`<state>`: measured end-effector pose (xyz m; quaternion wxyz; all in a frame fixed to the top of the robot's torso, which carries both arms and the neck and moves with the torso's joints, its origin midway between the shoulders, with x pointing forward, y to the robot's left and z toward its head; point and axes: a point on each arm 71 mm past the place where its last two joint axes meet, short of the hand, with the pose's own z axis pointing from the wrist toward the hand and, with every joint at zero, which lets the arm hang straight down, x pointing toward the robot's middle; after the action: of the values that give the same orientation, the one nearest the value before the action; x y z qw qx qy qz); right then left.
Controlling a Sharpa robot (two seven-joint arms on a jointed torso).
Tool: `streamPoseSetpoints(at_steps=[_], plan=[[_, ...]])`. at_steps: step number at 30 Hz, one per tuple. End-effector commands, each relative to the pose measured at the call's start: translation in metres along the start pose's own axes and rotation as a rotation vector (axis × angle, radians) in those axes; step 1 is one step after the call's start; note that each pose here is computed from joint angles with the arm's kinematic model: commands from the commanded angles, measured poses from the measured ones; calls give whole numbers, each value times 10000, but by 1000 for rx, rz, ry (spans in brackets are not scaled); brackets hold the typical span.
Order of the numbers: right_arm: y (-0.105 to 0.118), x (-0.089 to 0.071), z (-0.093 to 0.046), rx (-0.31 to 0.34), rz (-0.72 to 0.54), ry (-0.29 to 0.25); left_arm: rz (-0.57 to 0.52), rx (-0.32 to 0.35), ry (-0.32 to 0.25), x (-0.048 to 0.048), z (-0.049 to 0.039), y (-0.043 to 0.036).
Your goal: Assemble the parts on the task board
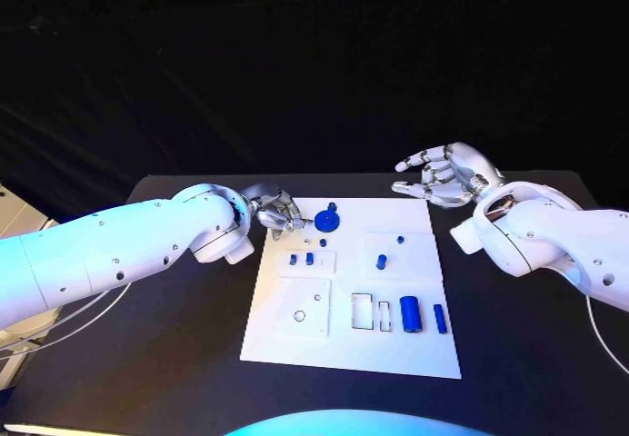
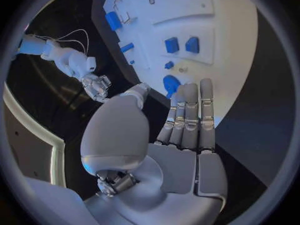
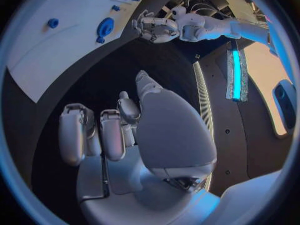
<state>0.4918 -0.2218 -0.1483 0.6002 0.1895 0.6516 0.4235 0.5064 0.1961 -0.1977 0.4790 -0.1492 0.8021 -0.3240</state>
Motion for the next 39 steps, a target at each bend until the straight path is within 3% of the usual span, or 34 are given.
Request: streamPoseSetpoints(at_steps=[1, 9, 13, 20, 39], plan=[[3, -17, 0, -22, -15, -11, 45, 243, -109, -22, -11, -192], [8, -24, 0, -40, -42, -14, 227, 336, -66, 204, 29, -243], [25, -9, 2, -49, -44, -12, 309, 332, 1, 315, 75, -255], [52, 17, 3, -61, -41, -10, 419, 313, 69, 460, 162, -244], [52, 46, 33, -69, -21, -2, 490, 269, 45, 462, 303, -202]])
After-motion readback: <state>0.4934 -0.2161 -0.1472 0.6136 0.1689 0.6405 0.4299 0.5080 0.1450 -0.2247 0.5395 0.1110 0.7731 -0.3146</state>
